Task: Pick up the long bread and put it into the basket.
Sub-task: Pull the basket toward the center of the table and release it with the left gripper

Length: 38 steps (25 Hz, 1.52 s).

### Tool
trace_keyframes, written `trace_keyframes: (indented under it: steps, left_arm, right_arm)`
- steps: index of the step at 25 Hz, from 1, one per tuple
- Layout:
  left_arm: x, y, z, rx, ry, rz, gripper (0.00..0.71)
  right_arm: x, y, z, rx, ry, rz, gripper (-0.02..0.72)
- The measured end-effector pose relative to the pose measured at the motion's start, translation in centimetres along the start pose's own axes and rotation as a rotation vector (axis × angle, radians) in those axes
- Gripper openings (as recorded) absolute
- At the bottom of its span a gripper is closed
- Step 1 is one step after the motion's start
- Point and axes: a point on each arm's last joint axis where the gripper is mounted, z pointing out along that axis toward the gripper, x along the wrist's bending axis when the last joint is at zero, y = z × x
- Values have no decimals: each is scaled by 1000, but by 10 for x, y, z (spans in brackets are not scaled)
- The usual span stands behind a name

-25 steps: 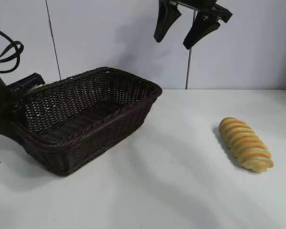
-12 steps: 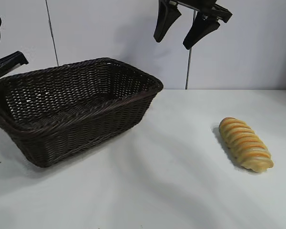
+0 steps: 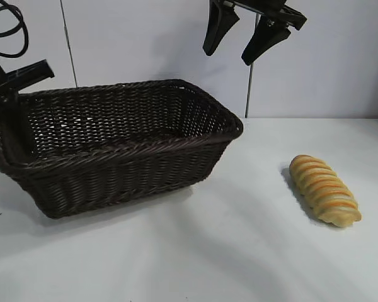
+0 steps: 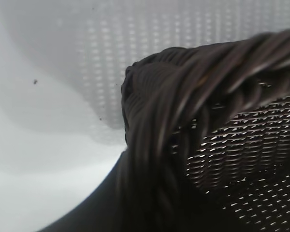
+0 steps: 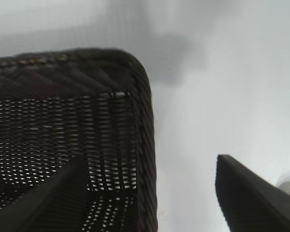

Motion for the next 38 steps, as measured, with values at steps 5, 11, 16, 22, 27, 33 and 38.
trace_keyframes:
  steps: [5,11,16,22,27,33,38]
  left_arm:
    - [-15,11,8,40,-6,121,102]
    - [-30,20,24,77,-8,198,102]
    - [-32,26,35,87,-15,201,102]
    - [-28,31,49,83,-12,190,102]
    - [-28,31,52,84,-13,191,102]
    - [-28,31,52,84,-19,188,160]
    - [-28,32,51,81,-17,191,493]
  right_arm:
    - [0,0,0,0,0,0,536]
    - [0,0,0,0,0,0,536]
    - [0,0,0,0,0,0,536]
    - [0,0,0,0,0,0,536]
    - [0,0,0,0,0,0,536]
    - [0,0,0,0,0,0,536]
    - [0,0,0,0,0,0,536]
